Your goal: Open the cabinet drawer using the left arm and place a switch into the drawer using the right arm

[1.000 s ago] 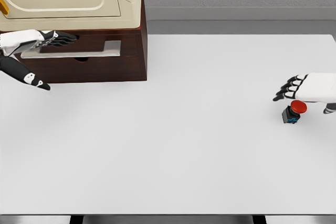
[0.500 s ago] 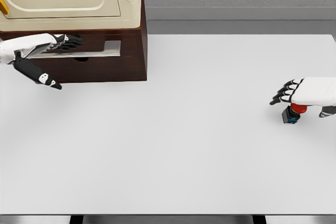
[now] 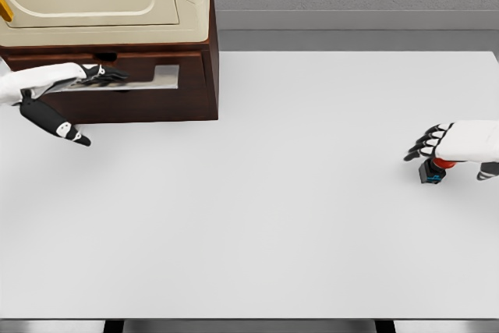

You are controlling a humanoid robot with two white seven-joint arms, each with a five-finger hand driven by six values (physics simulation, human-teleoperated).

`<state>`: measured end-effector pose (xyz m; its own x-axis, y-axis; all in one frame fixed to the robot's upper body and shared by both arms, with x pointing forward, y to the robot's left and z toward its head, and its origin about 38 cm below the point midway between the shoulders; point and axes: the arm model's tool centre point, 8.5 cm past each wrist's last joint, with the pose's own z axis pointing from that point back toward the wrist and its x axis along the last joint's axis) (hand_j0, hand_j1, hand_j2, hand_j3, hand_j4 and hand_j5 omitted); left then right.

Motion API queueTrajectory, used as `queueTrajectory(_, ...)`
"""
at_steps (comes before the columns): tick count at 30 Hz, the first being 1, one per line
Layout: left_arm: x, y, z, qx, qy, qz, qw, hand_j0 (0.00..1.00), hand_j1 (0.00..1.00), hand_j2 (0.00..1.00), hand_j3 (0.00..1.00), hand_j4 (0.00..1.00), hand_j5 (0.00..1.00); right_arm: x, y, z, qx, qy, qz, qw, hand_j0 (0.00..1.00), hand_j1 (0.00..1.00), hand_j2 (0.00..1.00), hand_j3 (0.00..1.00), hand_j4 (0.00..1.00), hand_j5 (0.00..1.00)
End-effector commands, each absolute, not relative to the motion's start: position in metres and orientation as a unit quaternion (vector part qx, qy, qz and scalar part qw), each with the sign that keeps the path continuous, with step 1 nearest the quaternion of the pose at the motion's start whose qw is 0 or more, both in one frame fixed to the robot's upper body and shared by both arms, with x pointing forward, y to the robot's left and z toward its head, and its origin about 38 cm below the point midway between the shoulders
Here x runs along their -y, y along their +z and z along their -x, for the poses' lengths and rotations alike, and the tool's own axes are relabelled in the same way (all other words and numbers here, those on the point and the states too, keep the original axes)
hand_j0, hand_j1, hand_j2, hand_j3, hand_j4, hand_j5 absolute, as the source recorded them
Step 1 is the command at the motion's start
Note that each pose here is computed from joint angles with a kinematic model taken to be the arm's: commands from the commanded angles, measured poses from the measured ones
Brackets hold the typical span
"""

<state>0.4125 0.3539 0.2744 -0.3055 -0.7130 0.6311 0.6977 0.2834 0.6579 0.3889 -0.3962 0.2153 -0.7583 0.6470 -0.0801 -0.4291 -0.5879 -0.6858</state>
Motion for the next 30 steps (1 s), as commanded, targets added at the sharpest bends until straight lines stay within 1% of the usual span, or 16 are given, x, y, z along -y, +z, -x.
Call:
queueTrajectory(1, -0.352, 0.277, -0.408, 0.544, -0.605, -0.001, 0.582, 1.0, 1.0, 1.0, 1.0, 1.0, 1.0, 0.395, 0.214, -0.391, 0.338, 0.874, 0.162, 0.31, 1.0, 1.0, 1.0, 1.0, 1.0, 1.0)
queueTrajectory(5, -0.354, 0.278, -0.401, 0.542, -0.613, -0.001, 0.575, 1.0, 1.0, 1.0, 1.0, 1.0, 1.0, 0.386, 0.21, -0.394, 0.348, 0.872, 0.156, 0.306, 1.0, 1.0, 1.0, 1.0, 1.0, 1.0)
queueTrajectory(22, -0.352, 0.274, -0.379, 0.525, -0.645, 0.01, 0.555, 1.0, 1.0, 1.0, 1.0, 1.0, 1.0, 0.386, 0.208, -0.393, 0.347, 0.873, 0.153, 0.307, 1.0, 1.0, 1.0, 1.0, 1.0, 1.0)
queueTrajectory(30, -0.355, 0.278, -0.374, 0.528, -0.643, 0.017, 0.554, 1.0, 1.0, 1.0, 1.0, 1.0, 1.0, 0.387, 0.208, -0.393, 0.347, 0.873, 0.153, 0.308, 1.0, 1.0, 1.0, 1.0, 1.0, 1.0)
